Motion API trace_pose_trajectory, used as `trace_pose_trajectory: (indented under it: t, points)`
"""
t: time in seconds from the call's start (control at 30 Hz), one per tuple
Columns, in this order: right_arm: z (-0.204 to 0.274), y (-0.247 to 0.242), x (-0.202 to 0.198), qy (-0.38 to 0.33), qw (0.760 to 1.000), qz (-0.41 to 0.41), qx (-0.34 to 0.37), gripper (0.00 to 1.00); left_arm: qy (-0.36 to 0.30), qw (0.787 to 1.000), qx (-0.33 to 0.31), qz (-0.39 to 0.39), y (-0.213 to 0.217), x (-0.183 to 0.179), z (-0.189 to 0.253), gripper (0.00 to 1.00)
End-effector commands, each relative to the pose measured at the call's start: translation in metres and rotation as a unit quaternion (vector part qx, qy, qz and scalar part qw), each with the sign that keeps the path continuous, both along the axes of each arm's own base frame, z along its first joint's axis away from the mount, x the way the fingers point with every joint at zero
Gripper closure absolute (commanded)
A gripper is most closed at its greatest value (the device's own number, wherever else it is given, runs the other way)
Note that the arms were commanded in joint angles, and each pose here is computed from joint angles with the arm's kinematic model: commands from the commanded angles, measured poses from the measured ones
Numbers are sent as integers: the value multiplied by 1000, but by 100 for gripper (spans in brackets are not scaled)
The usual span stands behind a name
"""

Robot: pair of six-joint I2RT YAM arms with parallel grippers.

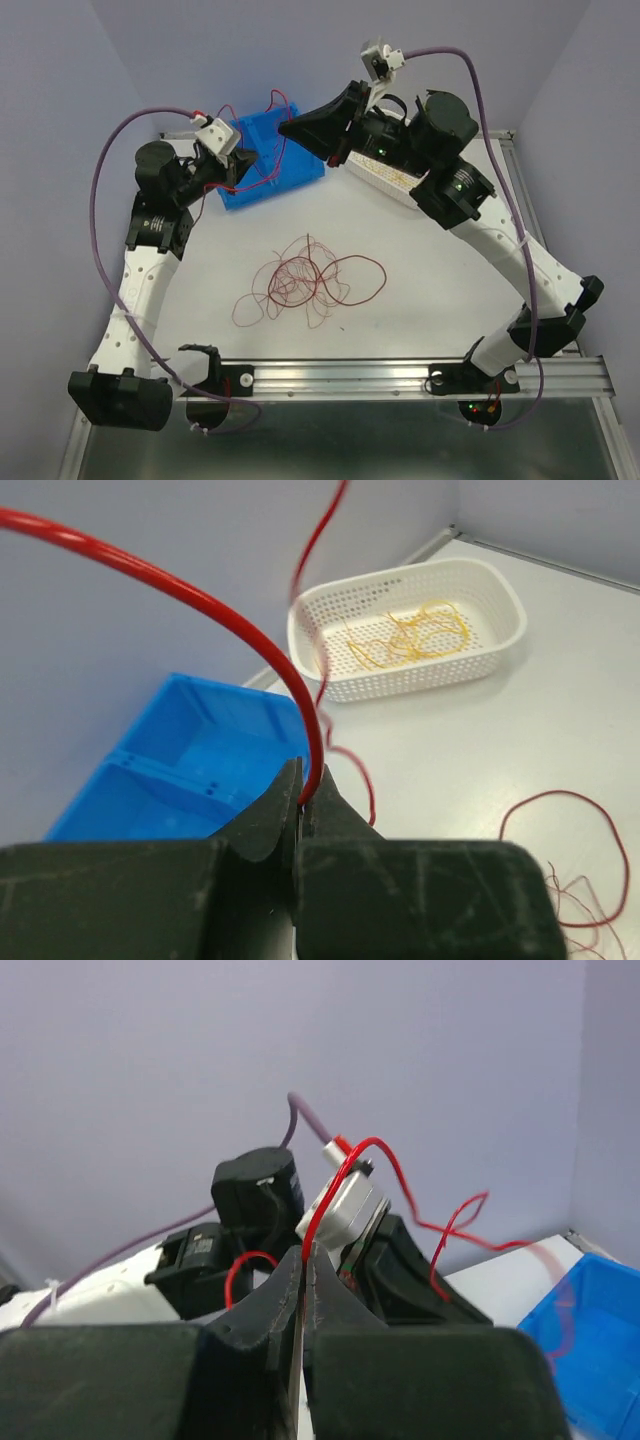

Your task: Untangle the cables

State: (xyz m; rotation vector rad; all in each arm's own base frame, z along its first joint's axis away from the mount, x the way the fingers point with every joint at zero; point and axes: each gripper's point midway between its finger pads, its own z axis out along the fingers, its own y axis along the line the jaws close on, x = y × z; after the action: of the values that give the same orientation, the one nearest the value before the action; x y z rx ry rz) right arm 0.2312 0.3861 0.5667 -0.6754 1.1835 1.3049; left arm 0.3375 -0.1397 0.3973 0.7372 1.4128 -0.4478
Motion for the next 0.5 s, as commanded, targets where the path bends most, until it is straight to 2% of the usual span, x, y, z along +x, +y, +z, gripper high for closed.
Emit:
trace_pose_trajectory:
  t: [0.0,0.23,0.47]
  points:
    - [-16,14,42,39,997,-72,-10,99,-95,993,-29,-70,-15,-40,47,100]
    - [-32,30,64,30,995,-92,-30,99,-67,993,-35,-91,-21,-45,31,100]
    - [-64,44,86,25,991,-113,-64,99,-32,999,-35,2,0,-1,13,100]
